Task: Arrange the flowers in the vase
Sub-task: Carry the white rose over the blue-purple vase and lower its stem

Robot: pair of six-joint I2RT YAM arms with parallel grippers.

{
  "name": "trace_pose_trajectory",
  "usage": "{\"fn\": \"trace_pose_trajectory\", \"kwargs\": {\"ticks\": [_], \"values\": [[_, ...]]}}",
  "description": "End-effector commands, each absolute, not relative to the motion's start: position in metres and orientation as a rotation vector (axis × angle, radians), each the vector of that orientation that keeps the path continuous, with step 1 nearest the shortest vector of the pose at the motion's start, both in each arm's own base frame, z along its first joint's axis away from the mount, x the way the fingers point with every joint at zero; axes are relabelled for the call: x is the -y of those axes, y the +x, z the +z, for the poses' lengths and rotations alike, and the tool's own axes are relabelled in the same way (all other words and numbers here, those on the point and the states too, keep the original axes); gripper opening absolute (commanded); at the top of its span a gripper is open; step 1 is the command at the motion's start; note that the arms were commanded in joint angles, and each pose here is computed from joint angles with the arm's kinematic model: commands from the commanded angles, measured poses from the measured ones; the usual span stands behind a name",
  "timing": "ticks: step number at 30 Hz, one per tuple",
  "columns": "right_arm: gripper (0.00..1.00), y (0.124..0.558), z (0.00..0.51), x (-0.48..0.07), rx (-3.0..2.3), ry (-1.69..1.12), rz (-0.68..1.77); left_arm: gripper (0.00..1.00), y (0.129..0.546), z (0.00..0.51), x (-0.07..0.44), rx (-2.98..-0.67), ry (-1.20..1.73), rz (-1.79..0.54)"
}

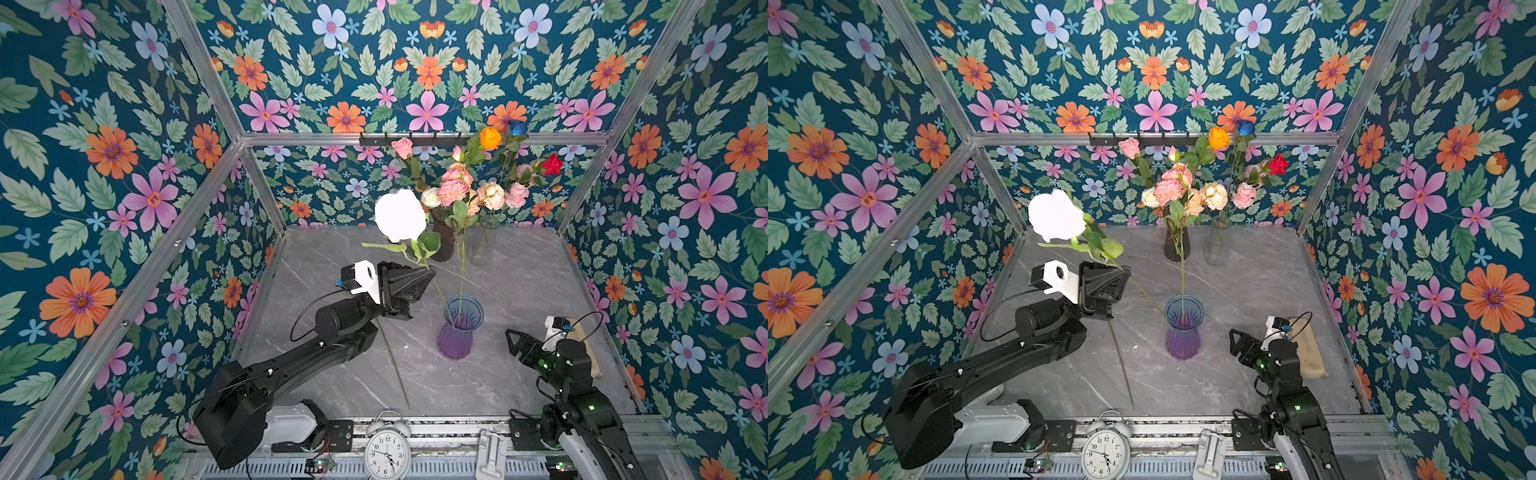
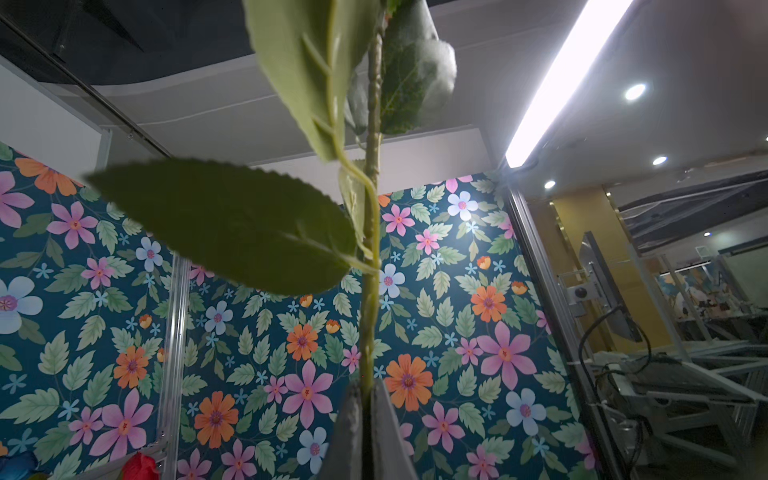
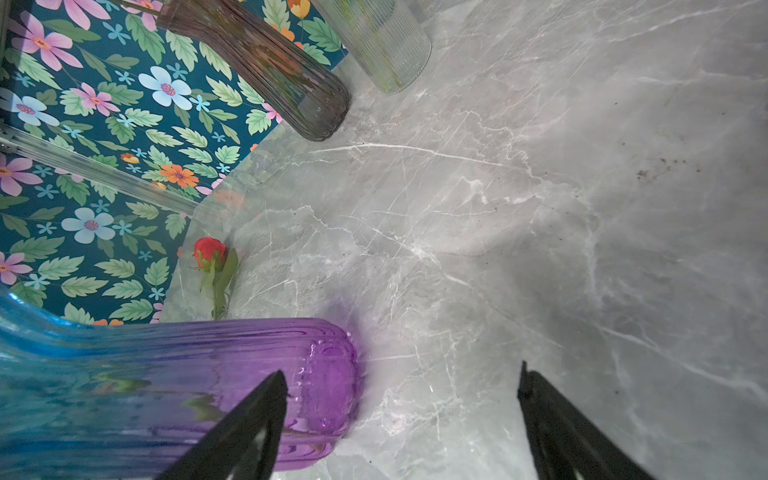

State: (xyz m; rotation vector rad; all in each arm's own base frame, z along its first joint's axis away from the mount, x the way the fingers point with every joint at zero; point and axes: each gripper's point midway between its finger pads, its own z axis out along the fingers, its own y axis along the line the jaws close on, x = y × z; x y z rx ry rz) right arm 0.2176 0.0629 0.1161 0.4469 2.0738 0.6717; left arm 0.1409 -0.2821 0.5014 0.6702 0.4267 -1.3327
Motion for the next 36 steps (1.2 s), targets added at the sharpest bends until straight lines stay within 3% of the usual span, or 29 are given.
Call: {"fn": "trace_pose_trajectory", "kwargs": {"ticks": [1, 22, 36], "values": [[0.89, 0.220, 0.120, -0.062, -2.057, 0.448, 0.670, 0.00, 0.124, 0.491, 0.287, -0.303, 0.781, -1.187], [0.89, 0.220, 0.120, -0.062, -2.054, 0.447, 0.668, 0.00, 0.093, 0.501, 0.308, -0.162, 0.887, -1.217], [0.89, 0.219, 0.120, -0.062, -2.057, 0.445, 0.671, 0.00, 0.118, 0.473, 0.311, -0.347, 0.774, -1.247]]}}
